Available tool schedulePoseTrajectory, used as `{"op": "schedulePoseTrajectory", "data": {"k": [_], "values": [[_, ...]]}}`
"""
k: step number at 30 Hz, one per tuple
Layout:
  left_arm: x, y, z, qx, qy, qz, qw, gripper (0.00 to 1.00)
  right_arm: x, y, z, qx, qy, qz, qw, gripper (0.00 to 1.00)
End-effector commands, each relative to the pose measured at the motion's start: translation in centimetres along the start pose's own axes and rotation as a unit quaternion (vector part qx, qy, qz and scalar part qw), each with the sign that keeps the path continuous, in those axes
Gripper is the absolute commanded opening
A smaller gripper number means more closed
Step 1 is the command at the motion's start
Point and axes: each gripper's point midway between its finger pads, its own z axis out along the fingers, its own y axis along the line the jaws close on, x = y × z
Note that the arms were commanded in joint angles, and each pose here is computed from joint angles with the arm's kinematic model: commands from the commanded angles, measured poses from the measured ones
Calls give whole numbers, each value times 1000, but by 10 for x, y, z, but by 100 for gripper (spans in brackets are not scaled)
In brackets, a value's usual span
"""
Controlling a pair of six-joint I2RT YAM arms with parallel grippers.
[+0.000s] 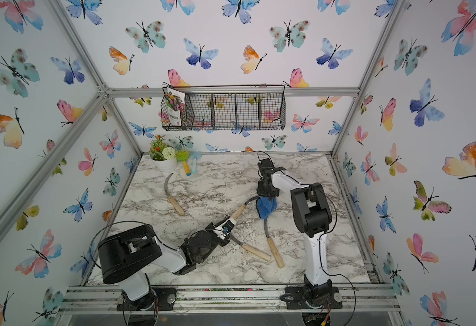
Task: Wipe small sickles with rags
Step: Wipe the small sickle.
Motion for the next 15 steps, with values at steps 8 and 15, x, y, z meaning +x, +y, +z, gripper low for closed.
{"op": "schedulePoseTrajectory", "data": {"k": [8,15], "values": [[-14,21,1,-48,-16,-14,999,0,40,88,-45,-58,7,-98,993,2],[-15,24,0,-54,-16,-16,998,0,63,126,-64,-93,10,-126,988,2]]}}
